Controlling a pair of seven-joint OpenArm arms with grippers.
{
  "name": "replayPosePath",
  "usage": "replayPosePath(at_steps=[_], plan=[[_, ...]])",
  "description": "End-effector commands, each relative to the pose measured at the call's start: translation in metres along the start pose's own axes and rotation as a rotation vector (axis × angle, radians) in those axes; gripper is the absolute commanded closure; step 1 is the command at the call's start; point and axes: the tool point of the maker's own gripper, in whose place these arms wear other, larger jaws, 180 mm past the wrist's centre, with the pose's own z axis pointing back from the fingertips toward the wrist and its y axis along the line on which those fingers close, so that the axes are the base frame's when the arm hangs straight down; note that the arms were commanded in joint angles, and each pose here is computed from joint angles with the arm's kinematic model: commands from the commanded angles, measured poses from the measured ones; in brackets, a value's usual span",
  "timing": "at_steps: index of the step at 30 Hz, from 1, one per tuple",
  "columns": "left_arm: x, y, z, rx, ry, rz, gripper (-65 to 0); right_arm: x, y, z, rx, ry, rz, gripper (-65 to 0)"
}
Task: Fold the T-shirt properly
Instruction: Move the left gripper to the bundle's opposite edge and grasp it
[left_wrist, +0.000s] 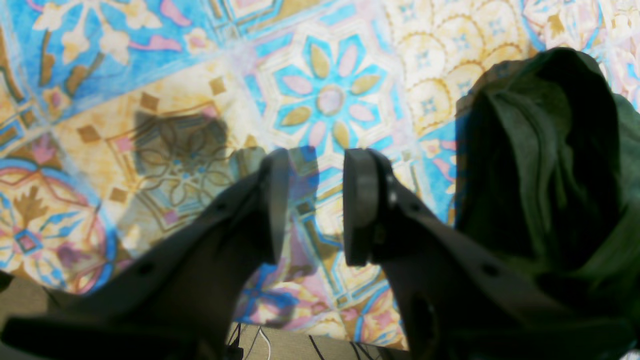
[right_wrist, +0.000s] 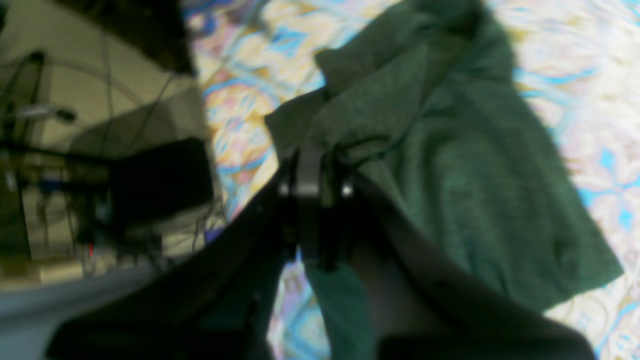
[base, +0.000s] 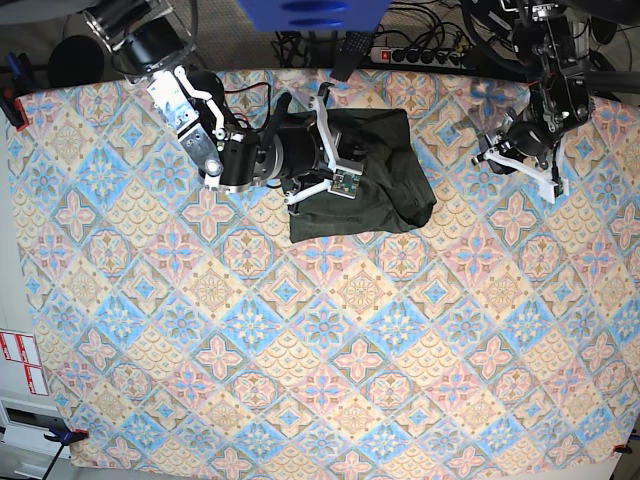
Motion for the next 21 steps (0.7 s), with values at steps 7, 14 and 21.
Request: replayPosePath(at_steps=[7,14,21], plan=[[0.027,-0.011,0.016,-0.019,-0.093,-0.04,-18.9,0.035,-0.004,0.001,0.017,-0.014,0.146,-14.7],[0.048,-0.04,0.037,-0.079,-0.181,-0.101,-18.9,0.044,-0.07,0.042,-0.17,-0.149,0.01,-15.3],[0.036,-0.105,0.038,-0.226,-0.17,-0.211,-18.8,0.009,-0.083,0.029,-0.164,-0.106,-0.11,-15.3]])
